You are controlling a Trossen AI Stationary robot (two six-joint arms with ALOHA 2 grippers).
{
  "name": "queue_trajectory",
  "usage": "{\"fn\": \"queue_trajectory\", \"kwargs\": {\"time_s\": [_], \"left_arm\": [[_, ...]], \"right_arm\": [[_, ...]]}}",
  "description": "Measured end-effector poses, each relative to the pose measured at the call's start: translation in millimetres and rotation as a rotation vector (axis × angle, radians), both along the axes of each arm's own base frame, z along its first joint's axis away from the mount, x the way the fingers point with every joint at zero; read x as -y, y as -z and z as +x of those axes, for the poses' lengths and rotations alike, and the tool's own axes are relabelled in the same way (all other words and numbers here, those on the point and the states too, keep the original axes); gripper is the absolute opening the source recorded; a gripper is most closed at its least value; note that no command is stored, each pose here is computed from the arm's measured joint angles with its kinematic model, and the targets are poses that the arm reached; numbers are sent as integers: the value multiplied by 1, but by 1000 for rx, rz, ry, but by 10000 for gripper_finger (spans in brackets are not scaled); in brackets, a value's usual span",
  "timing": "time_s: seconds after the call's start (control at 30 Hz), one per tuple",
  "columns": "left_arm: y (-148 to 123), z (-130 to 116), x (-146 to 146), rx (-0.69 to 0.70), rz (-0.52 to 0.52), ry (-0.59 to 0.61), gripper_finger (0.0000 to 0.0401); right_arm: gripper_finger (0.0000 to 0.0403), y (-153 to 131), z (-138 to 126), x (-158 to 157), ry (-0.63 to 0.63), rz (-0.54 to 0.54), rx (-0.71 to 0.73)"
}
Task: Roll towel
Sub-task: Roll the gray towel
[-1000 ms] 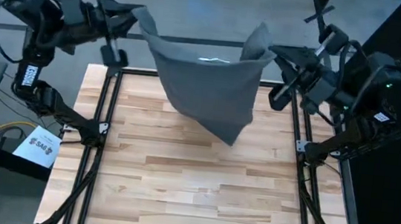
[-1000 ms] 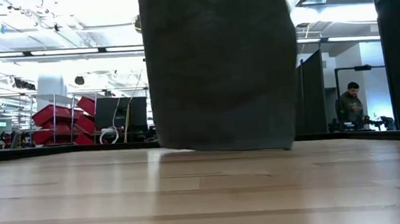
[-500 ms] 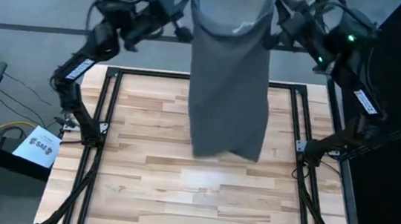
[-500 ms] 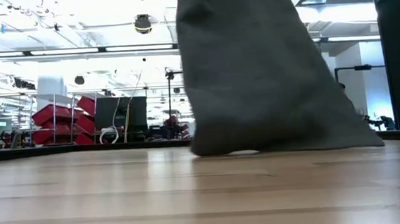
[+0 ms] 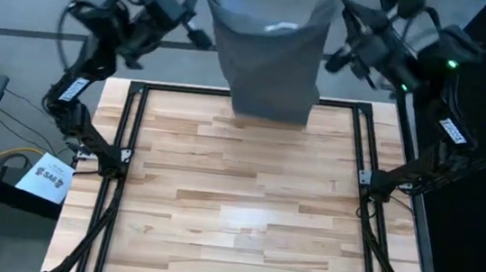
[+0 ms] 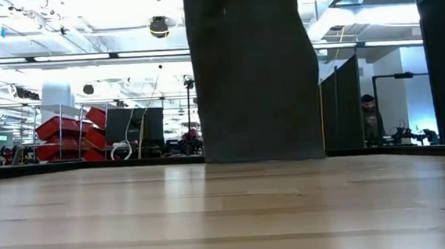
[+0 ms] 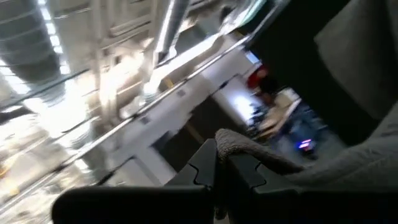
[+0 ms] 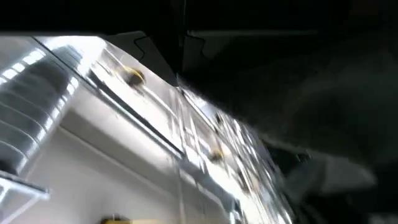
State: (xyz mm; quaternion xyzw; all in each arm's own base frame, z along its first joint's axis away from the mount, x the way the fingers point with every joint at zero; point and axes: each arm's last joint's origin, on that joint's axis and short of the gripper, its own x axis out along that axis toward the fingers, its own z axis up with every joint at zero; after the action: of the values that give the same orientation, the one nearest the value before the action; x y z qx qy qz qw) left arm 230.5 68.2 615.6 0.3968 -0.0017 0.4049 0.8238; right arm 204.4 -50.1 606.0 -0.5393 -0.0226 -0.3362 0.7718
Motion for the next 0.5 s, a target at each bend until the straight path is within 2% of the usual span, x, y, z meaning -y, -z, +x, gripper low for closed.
{"fn": "queue_trajectory", "kwargs": {"time_s": [0.1,0.17,0.3,0.5], "left_arm": [[5,-9,21,-50,-89,112,0],[14,-12,32,-112,-169,176,0],[38,-15,52,-280,-349,289,0],[63,-16,83,-465,-599,554,0]], "right_arm": [[0,7,-3,-21,-129,81,-66],[0,18,-2,-32,-205,178,-148],[0,46,3,-49,-302,433,-341],[0,86,17,-84,-349,798,-569]]}}
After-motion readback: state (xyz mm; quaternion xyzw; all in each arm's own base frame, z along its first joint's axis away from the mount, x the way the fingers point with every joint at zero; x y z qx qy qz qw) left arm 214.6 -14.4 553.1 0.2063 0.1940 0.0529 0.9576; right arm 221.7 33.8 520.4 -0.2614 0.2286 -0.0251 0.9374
